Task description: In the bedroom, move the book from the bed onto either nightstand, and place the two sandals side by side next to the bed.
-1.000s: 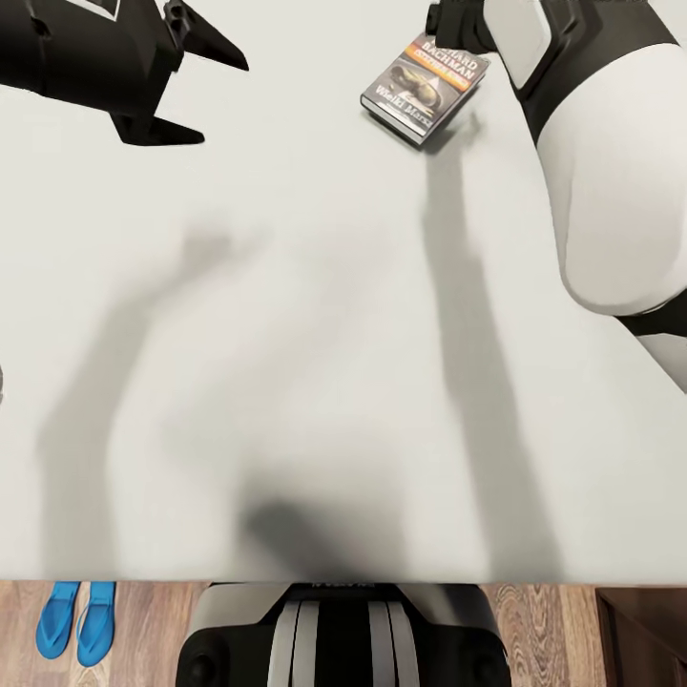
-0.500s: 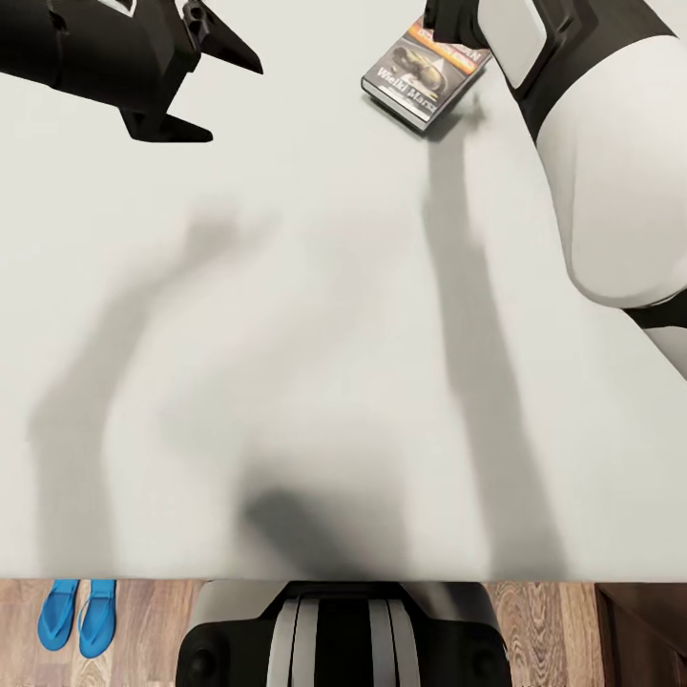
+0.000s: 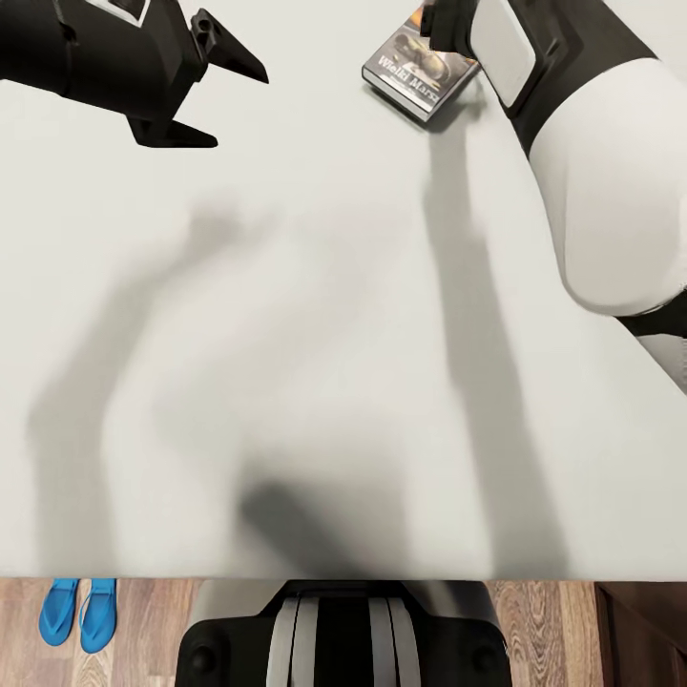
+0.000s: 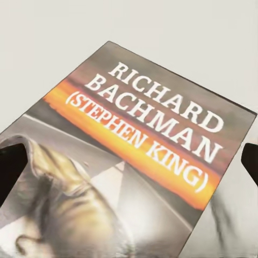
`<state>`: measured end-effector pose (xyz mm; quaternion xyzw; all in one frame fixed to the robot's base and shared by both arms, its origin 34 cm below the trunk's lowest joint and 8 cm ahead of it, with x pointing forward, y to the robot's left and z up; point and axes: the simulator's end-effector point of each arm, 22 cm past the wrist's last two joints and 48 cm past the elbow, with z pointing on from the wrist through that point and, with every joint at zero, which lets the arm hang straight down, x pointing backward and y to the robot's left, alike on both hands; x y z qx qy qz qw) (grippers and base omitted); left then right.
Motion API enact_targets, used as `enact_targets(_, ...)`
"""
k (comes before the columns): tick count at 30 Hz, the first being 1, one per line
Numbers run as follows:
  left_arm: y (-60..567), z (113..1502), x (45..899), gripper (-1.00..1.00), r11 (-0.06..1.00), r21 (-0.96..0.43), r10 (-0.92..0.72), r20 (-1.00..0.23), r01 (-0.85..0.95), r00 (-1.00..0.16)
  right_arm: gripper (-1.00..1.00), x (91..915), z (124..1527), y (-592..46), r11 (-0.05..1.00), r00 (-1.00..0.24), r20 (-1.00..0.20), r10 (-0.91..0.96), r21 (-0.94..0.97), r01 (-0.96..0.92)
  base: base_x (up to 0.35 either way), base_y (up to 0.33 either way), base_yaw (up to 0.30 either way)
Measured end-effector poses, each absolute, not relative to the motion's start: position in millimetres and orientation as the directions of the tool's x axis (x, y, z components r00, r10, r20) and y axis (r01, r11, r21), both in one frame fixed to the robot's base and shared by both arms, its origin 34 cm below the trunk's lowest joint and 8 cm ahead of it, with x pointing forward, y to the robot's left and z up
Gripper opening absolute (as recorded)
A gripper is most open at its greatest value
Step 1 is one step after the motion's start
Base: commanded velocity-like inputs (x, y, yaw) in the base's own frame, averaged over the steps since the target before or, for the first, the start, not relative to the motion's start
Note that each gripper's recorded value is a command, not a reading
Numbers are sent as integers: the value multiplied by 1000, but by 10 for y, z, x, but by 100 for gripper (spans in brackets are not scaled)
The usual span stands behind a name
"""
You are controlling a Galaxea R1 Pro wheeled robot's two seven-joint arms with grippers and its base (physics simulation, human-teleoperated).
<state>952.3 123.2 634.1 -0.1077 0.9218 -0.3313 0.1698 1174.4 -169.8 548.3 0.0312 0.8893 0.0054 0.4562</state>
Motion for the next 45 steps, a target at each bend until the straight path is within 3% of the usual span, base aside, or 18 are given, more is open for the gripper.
enact_targets(11, 1216, 6341, 9515, 100, 757, -648, -307, -242, -83, -920, 100, 11659, 5252, -1491, 997, -572, -819, 38, 67, -30, 0, 0, 0)
enact_targets(35, 1186, 6128, 9386, 100, 775, -625, -284, -212, -93, -935, 100, 11662, 5259, -1482, 997, -574, -818, 51, 80, -25, -1, 0, 0)
enact_targets(45, 1202, 6132, 9395, 100, 772, -628, -289, -211, -97, -934, 100, 11663, 5253, -1501, 997, -579, -814, 44, 68, -19, -151, -32, 0)
